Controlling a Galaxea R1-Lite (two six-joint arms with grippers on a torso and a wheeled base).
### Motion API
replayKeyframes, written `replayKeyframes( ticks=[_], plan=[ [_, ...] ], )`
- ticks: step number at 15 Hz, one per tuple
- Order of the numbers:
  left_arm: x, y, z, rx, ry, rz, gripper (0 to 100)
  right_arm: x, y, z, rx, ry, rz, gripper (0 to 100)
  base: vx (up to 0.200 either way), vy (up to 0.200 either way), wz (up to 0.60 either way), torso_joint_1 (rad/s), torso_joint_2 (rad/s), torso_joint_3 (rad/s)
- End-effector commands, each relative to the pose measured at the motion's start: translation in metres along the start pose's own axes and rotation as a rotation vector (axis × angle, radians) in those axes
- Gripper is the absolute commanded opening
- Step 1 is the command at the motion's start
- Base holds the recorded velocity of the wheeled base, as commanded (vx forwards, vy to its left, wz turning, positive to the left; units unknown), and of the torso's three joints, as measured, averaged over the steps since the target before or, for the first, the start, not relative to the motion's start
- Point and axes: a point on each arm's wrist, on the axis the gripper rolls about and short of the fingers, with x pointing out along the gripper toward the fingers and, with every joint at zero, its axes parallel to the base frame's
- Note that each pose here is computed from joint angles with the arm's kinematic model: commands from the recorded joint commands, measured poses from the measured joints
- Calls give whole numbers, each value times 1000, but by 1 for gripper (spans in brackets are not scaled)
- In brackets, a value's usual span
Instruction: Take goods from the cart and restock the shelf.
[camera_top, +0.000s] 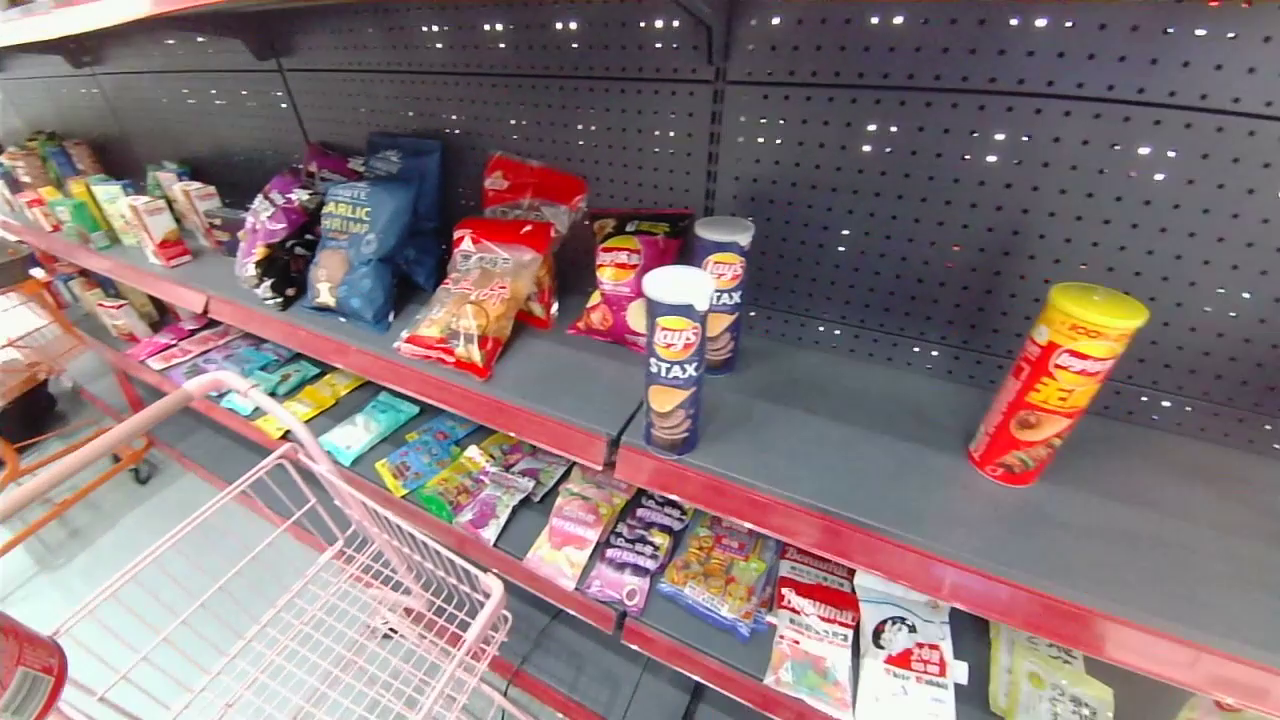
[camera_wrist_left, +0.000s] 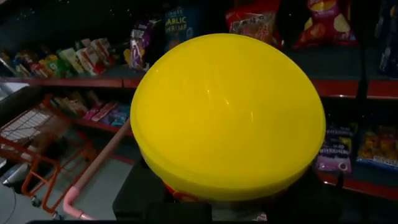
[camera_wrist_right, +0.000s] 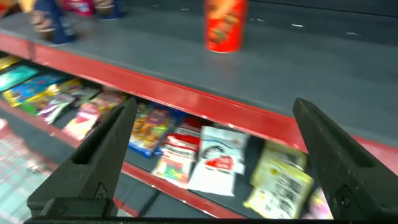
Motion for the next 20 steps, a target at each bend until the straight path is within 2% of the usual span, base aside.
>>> replayKeyframes(
  ticks=[1,7,11,14,17,20],
  plan=[
    [0,0,-1,17,3,2,0,0,0,0,1,0,0,100,0,0,-600,2,-2,2],
    [0,0,-1,26,1,3,0,0,0,0,2,0,0,100,0,0,-600,2,3,0],
    [-1,-1,-3,27,1,-2,0,0,0,0,1,2,0,100,0,0,0,0,0,0],
    [-4,-1,-7,26,-3,-4,0,0,0,0,1,0,0,100,200,0,0,-6,1,4],
    [-5,-2,-11,55,-5,-5,0,0,0,0,-3,0,2,100,200,0,0,6,6,1],
    [-11,-1,-13,75,-26,-3,0,0,0,0,-3,0,2,100,0,0,0,0,0,0]
  ],
)
